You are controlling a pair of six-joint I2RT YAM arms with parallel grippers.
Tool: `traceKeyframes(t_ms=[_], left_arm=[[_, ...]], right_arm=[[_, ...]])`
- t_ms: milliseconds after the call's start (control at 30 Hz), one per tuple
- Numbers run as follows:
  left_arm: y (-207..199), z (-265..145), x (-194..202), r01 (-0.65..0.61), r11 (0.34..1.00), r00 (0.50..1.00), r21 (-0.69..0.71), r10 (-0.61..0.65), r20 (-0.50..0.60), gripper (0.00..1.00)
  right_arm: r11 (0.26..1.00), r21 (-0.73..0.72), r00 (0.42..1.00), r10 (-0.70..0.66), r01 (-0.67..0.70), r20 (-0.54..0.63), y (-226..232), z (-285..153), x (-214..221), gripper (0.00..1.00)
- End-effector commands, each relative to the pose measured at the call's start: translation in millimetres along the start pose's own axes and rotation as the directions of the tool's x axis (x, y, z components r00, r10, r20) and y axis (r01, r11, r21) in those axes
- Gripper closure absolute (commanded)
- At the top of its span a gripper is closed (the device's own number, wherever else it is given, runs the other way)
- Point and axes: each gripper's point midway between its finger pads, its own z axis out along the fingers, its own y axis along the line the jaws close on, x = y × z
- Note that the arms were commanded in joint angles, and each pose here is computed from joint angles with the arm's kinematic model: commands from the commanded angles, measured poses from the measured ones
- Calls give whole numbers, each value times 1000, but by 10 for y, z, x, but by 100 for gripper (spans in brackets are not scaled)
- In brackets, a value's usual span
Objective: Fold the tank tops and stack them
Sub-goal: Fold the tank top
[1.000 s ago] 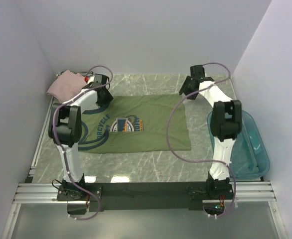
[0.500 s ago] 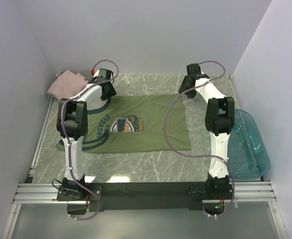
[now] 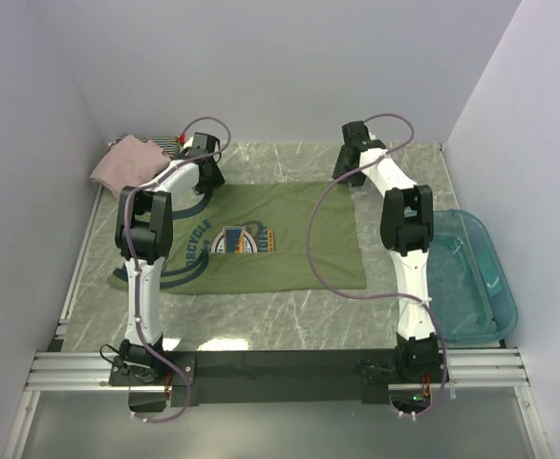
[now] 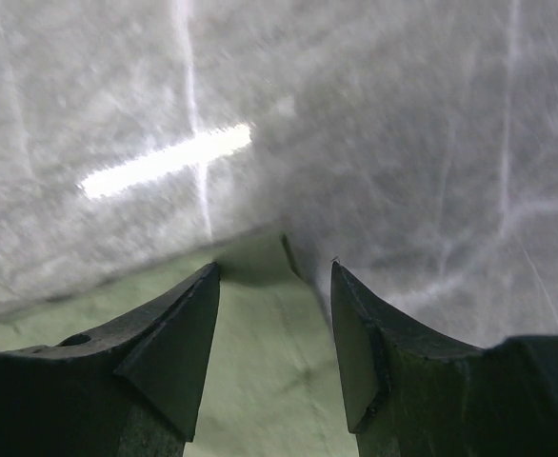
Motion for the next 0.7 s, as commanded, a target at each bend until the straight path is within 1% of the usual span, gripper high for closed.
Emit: traceKeyframes(t_ms=[0,33,300,467,667], left_arm=[[-48,-15,-142,-17,1000,1000,-3,17,26,47],[-53,-11,-148,-17,1000,1000,-4,17,25,47],[-35,56,-149,-35,999,999,-20,35,11,47],[-11,71,-178,-31,999,1000,-15,31,6,47],[-22,92,-192,-27,1000,1000,0,27,3,47]], right_arm=[[1000,12,999,-24,24,47,63,-97,-221,43],[999,22,999,-30,29,27,59,-53,-163,43],[999,33,999,-23,22,27,63,-29,-162,43],[1000,25,1000,-16,15,8,86,0,-107,48],[999,32,1000,11,-12,16,99,12,-127,53]])
